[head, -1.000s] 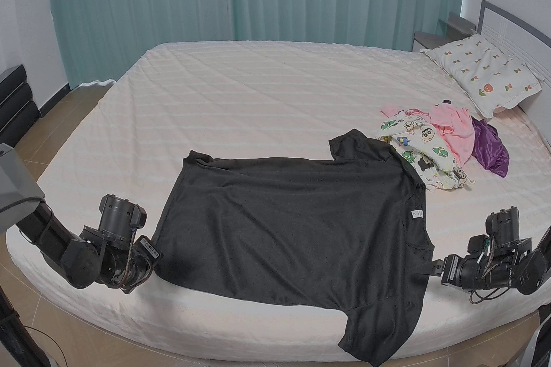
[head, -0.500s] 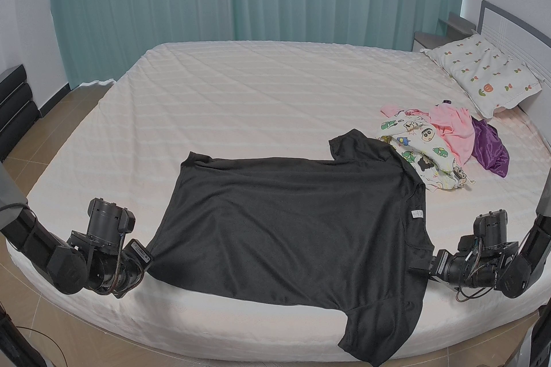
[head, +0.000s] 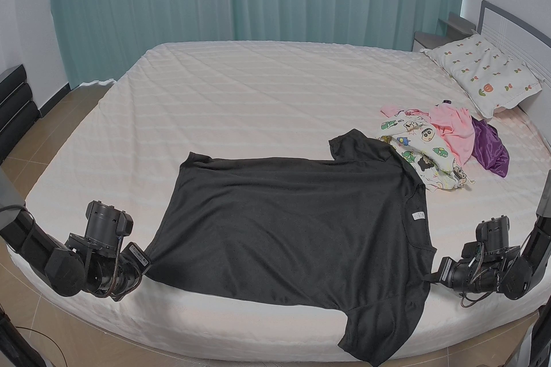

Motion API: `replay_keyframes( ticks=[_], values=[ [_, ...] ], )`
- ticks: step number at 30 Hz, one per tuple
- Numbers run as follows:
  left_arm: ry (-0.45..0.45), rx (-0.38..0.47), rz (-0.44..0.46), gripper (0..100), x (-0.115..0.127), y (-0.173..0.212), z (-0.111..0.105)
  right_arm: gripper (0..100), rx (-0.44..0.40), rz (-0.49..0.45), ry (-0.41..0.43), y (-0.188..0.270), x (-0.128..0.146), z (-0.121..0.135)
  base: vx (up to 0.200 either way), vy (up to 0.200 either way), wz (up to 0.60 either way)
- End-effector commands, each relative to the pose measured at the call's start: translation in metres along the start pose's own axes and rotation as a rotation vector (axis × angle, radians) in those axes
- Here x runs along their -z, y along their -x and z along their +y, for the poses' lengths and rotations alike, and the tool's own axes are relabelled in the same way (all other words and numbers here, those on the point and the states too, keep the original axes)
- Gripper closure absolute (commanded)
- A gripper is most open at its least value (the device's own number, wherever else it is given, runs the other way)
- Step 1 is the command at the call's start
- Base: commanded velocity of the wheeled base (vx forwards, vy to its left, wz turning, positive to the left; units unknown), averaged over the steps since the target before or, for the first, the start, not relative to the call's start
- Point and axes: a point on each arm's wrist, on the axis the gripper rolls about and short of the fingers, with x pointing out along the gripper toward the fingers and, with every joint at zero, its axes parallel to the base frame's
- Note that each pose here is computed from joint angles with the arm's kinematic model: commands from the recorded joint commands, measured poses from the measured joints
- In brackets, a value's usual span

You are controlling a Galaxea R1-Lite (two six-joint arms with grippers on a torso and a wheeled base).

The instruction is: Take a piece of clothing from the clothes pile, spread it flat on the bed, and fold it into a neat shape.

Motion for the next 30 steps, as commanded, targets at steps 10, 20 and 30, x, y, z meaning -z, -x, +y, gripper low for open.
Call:
replay_keyframes(
  ticks=[10,20,30],
  values=[
    [-0.071,-0.053,0.036,100,0.013,0.018,0.028,100,0.082,-0.059,0.075,0.041,-0.017,-0.021,0.000,0.000,0.00],
    [-0.119,-0.088,0.070,100,0.017,0.035,0.035,100,0.095,0.003,0.135,0.048,-0.014,-0.026,0.000,0.000,0.00],
    [-0.119,-0.074,0.127,100,0.019,0.030,0.032,100,0.097,0.024,0.146,0.045,-0.013,-0.027,0.000,0.000,0.00]
  ],
)
